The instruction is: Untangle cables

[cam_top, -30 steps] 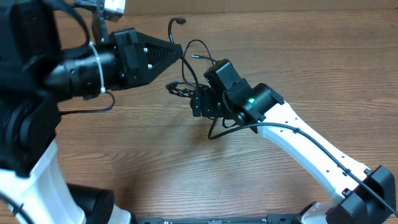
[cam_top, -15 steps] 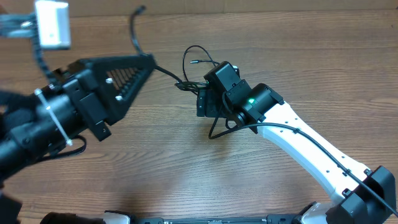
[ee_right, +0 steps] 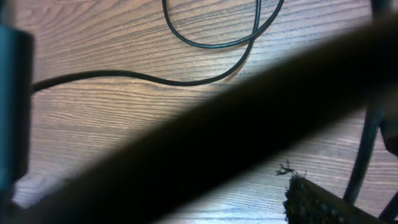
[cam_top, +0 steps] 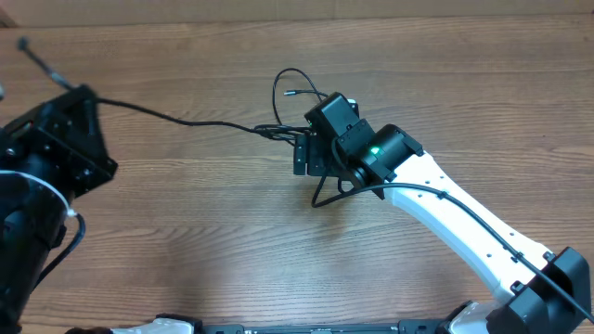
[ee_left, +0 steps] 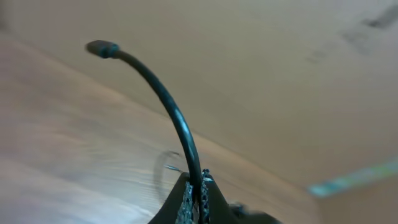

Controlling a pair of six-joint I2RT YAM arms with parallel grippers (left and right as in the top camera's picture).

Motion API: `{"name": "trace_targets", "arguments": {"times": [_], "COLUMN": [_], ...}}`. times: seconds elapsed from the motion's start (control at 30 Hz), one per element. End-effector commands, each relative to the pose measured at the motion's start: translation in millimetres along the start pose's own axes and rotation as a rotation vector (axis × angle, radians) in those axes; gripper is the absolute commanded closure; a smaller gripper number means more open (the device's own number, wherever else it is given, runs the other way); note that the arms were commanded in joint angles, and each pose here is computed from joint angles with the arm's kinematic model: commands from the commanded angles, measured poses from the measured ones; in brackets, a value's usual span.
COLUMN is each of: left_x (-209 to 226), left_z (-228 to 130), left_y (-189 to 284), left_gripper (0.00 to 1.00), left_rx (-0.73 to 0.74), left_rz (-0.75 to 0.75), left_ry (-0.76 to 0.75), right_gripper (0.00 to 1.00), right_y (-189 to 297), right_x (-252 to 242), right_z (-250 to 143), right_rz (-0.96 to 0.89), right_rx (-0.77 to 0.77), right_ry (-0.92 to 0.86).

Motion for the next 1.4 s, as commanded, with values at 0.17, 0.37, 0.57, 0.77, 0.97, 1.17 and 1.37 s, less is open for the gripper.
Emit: {"name": "trace_targets", "arguments": {"times": [0.17, 0.37, 0.57, 0.77, 0.97, 1.17, 1.37], "left_x": [32, 38, 49, 52, 45, 33, 17], "left_z": [29, 31, 32, 29, 14, -3, -25], "left_y": [-13, -31, -42, -47, -58, -70, -81], "left_gripper": [0.96, 0.96, 0.96, 0.96, 0.96, 0.96, 0.96], "left_rx": [-0.201, -0.212, -0.222, -0.207, -0.104, 0.018, 0.169], "left_rz": [0.268, 0.357, 0.458, 0.484, 0.420, 0.328, 0.199], "left_ry": [-0.032, -0.071, -0.130, -0.151, -0.175, -0.218, -0.271], "right_gripper": [0.01, 0.00, 0.00, 0.00, 0.00, 0.00, 0.00], "right_y": [-2, -2, 1, 4, 1, 29, 67], "right_x": [-5, -8, -26, -43, -1, 47, 56], "right_z": [-2, -6, -14, -19, -20, -14, -1], "right_rz": [-0.032, -0.044, -0.152, -0.256, 0.022, 0.345, 0.406], "right_rx": [0.001, 0.022, 0.051, 0.052, 0.104, 0.092, -0.003], "right_ry": [-0.005, 0.013, 0.085, 0.013, 0.123, 0.274, 0.298]}}
Point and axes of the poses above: each gripper's point midway between its finger pads, its own y axis back along the fingers, its own x axis along the line the jaws close on, z = x × y, the point moved 3 cm from there along y, back along the fingers, and after that the axes turned 8 degrees about y, right-handed, at the moved point
